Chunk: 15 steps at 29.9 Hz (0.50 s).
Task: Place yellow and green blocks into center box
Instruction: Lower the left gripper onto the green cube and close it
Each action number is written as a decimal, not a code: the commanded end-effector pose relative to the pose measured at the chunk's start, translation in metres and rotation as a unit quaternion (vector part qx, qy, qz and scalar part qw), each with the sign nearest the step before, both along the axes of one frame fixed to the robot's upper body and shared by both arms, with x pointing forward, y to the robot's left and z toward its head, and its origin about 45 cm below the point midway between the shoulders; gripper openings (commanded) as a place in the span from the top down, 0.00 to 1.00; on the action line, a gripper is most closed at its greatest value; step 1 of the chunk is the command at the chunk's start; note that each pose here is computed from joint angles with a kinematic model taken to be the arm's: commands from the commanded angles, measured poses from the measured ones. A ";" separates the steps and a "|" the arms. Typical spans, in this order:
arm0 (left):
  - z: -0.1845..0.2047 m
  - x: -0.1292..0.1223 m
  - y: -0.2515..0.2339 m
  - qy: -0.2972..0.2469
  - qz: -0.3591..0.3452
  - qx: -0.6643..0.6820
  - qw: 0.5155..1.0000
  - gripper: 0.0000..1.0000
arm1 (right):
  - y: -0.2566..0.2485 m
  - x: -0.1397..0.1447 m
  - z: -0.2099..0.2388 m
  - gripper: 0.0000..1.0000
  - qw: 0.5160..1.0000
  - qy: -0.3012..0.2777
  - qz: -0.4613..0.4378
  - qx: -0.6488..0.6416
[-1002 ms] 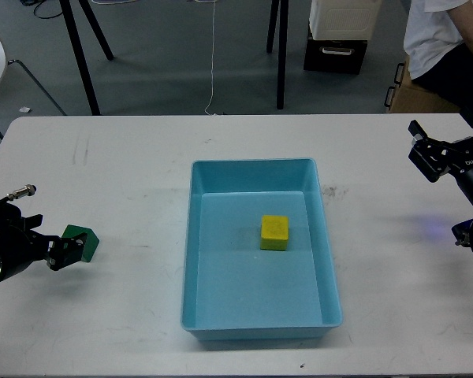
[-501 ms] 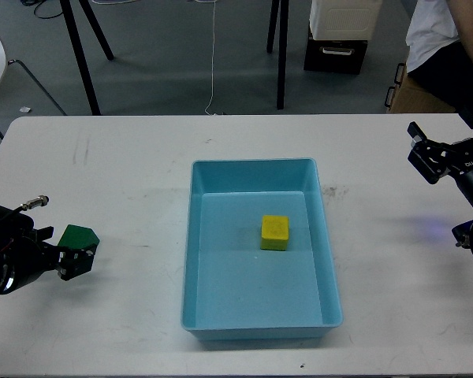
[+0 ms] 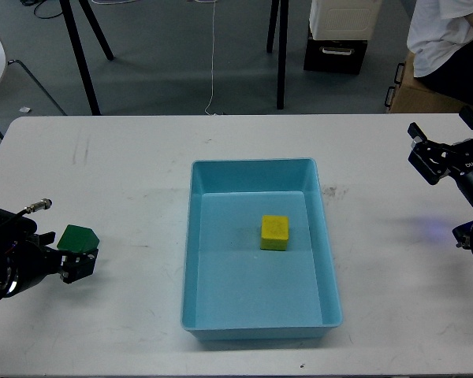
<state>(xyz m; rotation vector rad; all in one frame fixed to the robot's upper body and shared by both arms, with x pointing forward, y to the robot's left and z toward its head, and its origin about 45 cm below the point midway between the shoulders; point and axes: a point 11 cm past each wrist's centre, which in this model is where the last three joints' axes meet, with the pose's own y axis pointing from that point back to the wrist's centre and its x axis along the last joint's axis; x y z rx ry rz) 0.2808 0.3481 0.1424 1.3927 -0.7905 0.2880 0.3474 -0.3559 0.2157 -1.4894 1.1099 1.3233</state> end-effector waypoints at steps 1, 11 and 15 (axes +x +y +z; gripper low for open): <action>-0.002 0.000 0.003 0.002 0.004 0.002 1.000 0.00 | 0.000 0.000 0.000 0.01 1.000 0.000 0.000 0.000; -0.004 0.003 0.003 0.002 0.010 0.001 1.000 0.00 | -0.001 0.000 0.000 0.01 1.000 -0.001 0.000 -0.003; -0.001 0.009 -0.001 -0.005 0.009 -0.002 1.000 0.00 | -0.001 -0.001 -0.001 0.01 1.000 0.001 0.000 -0.003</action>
